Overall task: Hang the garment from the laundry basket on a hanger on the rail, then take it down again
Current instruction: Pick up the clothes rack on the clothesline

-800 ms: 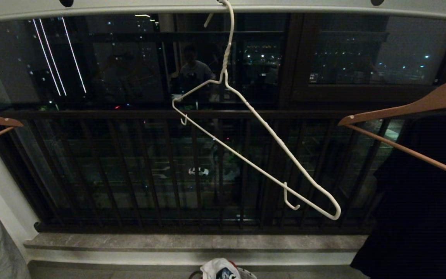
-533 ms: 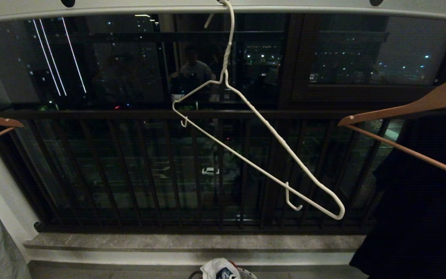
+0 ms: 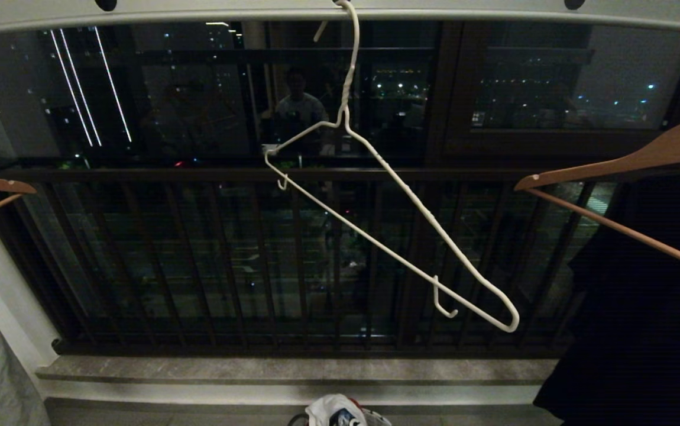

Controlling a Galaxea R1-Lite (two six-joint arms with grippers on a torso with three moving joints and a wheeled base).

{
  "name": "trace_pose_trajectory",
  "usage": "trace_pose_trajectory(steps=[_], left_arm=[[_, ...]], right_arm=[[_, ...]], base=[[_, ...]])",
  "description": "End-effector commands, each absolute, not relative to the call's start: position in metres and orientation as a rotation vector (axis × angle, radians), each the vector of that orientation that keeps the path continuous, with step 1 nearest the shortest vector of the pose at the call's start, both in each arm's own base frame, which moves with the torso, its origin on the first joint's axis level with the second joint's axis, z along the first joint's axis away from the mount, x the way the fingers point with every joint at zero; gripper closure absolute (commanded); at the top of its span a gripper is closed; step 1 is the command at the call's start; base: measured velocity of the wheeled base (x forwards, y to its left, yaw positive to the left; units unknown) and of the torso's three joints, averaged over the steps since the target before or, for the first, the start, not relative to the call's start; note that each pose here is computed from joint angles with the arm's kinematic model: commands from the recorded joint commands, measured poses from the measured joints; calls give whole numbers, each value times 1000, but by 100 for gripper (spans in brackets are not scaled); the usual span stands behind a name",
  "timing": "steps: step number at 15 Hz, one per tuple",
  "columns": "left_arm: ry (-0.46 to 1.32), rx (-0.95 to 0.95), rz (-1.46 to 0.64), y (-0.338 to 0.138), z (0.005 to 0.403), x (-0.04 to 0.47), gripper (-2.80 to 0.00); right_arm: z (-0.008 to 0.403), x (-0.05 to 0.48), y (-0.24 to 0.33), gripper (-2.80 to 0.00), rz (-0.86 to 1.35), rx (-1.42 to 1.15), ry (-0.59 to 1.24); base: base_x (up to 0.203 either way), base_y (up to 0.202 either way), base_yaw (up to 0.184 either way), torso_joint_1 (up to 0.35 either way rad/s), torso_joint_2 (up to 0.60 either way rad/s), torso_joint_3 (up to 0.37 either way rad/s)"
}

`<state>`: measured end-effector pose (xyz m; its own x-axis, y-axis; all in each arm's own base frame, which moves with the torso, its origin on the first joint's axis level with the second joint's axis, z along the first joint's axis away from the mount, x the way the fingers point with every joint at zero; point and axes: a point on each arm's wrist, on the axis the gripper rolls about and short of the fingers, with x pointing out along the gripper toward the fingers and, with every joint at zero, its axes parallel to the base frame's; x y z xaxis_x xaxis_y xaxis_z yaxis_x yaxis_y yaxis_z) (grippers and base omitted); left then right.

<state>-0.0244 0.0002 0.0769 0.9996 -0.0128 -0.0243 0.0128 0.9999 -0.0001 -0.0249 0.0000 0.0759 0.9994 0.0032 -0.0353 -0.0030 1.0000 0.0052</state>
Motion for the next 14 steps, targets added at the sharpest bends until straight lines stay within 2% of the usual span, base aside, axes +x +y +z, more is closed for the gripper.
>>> trace_pose_trajectory(steps=[1, 14], left_arm=[[26, 0, -12, 0, 77, -24, 0], [26, 12, -15, 0, 77, -24, 0]], right_arm=[[76, -25, 0, 0, 3, 6, 37], [76, -25, 0, 0, 4, 5, 37]], base=[[0, 0, 0, 0, 0, 0], [0, 0, 0, 0, 0, 0]])
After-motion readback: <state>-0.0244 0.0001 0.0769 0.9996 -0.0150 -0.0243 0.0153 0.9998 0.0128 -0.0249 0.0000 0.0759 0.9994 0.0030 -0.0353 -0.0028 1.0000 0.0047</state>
